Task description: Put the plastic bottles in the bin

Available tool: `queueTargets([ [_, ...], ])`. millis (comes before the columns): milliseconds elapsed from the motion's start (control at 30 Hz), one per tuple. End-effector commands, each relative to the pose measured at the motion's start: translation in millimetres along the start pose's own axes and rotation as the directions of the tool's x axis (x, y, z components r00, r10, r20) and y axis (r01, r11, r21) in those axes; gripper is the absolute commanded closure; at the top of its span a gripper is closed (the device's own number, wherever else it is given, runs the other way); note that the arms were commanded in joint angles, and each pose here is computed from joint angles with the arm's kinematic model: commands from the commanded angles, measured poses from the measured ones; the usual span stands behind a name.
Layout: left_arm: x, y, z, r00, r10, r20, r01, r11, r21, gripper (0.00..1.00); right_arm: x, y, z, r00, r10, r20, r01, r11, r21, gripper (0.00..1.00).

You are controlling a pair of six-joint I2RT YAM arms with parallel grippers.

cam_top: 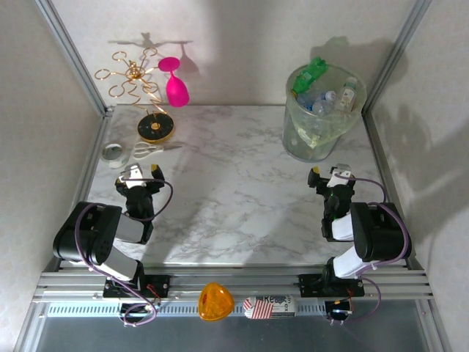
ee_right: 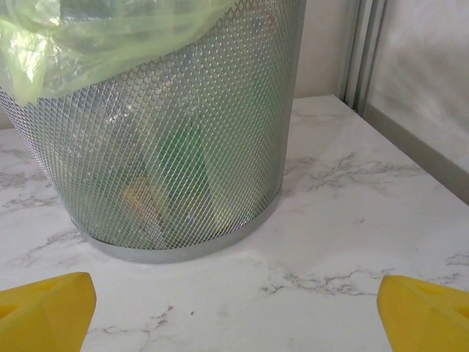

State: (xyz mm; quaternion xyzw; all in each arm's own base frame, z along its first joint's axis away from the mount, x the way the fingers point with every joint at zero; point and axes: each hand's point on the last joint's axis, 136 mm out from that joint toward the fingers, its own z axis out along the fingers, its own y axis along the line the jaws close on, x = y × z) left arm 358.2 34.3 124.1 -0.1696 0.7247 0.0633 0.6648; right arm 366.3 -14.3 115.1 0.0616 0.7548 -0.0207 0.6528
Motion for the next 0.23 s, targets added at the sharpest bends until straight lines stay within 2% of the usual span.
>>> queueTargets([
  [0, -9.9, -6.4, 1.7, 0.999, -0.017, 0.036, 0.016, 0.999, 0.037, 0.0, -12.1, -1.5, 2.0, 0.999, 0.007, 0.047, -0.008, 1.0, 0.018, 0.01],
  [200, -8.6, -7.1, 4.9, 1.0, -0.016, 0.022, 0.015, 0.999, 0.037, 0.0, -12.2, -1.9, 1.2, 0.999, 0.007, 0.05, -0.008, 1.0, 0.019, 0.01],
])
